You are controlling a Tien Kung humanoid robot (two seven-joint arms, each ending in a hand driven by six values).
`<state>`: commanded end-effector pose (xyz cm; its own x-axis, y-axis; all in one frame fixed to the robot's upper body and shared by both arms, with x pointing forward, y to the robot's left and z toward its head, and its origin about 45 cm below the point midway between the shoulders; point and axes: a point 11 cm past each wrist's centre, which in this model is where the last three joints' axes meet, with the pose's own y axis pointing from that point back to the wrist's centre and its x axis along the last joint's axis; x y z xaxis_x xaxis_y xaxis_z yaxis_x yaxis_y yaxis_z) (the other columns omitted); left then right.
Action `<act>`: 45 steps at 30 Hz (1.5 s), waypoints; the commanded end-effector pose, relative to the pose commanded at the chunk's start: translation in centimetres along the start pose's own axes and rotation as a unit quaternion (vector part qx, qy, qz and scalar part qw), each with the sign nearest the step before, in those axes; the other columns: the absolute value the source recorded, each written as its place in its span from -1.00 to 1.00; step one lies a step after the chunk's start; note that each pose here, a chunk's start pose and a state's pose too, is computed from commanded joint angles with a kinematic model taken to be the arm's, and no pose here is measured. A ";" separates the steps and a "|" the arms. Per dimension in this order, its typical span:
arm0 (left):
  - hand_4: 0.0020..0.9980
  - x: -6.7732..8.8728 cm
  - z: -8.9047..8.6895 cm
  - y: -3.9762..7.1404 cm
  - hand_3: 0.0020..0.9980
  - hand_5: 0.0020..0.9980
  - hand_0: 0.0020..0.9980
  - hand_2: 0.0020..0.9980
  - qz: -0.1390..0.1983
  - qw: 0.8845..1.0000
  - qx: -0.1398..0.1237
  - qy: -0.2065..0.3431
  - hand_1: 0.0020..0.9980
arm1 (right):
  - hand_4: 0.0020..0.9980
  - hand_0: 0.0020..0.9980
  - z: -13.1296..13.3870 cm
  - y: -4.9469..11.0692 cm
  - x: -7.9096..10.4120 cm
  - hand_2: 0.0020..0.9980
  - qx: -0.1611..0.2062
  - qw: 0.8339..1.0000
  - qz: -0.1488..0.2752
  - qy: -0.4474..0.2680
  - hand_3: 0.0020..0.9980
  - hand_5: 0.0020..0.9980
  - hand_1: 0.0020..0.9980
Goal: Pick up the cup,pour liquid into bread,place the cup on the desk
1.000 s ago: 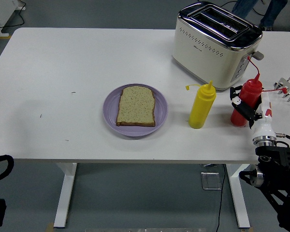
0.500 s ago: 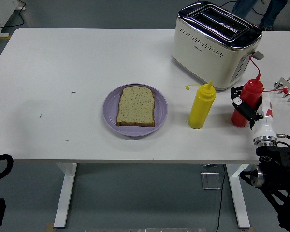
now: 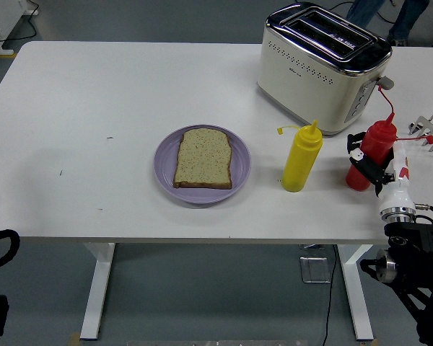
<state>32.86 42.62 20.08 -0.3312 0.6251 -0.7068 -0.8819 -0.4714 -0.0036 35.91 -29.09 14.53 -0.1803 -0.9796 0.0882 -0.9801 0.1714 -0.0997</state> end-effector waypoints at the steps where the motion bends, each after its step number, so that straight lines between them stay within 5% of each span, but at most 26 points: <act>1: 0.15 0.0 0.0 0.0 0.38 1.00 0.58 0.47 0.000 1.000 0.000 0.000 0.46 | 0.03 -0.28 0.0 0.0 0.0 -0.07 0.000 1.000 0.000 0.001 -0.08 -0.71 -0.18; 9: 0.15 0.0 0.0 0.0 0.37 1.00 0.58 0.47 0.000 1.000 0.000 0.000 0.46 | 0.06 -0.15 0.5 0.6 0.1 -0.01 -0.002 1.000 -0.007 0.010 -0.04 -0.70 -0.07; 10: 0.15 0.0 0.0 0.0 0.37 1.00 0.58 0.46 0.000 1.000 0.000 0.000 0.46 | 0.12 0.06 0.5 0.6 0.0 0.08 -0.001 1.000 -0.009 0.011 0.03 -0.69 0.09; 15: 0.15 0.0 0.0 0.0 0.37 1.00 0.58 0.46 0.001 1.000 -0.001 0.000 0.46 | 0.12 0.06 0.7 0.9 0.0 0.08 0.000 1.000 -0.015 0.020 0.03 -0.69 0.09; 16: 0.14 0.0 0.0 0.0 0.36 1.00 0.57 0.46 0.001 1.000 -0.001 0.000 0.46 | 0.19 0.37 0.7 1.0 0.0 0.29 0.000 1.000 -0.015 0.022 0.25 -0.69 0.31; 21: 0.14 0.0 0.0 0.0 0.36 1.00 0.57 0.46 0.000 1.000 -0.001 0.000 0.46 | 0.19 0.37 0.8 1.1 -0.1 0.29 0.001 0.999 -0.020 0.029 0.25 -0.69 0.31; 22: 0.14 0.0 0.0 0.0 0.36 1.00 0.56 0.46 0.000 1.000 -0.001 0.000 0.45 | 0.28 0.58 0.9 1.2 -0.1 0.57 0.000 0.999 -0.022 0.032 0.60 -0.67 0.47; 27: 0.14 0.0 0.0 0.0 0.36 1.00 0.56 0.46 0.000 1.000 -0.001 0.000 0.45 | 0.28 0.58 1.2 1.4 0.2 0.57 -0.008 0.999 -0.020 0.031 0.60 -0.67 0.47; 28: 0.14 0.0 0.0 0.0 0.36 1.00 0.57 0.46 0.000 1.000 -0.001 0.000 0.45 | 0.42 0.76 1.3 1.4 0.3 0.79 -0.010 0.999 -0.020 0.030 0.90 -0.61 0.62; 45: 0.14 0.1 -0.2 0.2 0.37 1.00 0.56 0.46 0.001 1.000 0.003 -0.002 0.45 | 0.55 0.89 1.2 1.4 1.0 0.95 -0.011 0.999 -0.024 0.025 1.00 -0.59 0.77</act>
<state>32.77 42.47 19.87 -0.3340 0.6268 -0.7040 -0.8832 -0.4691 0.0013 34.46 -29.96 13.33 -0.1365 -0.9804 0.1420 -0.9892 0.1273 -0.0721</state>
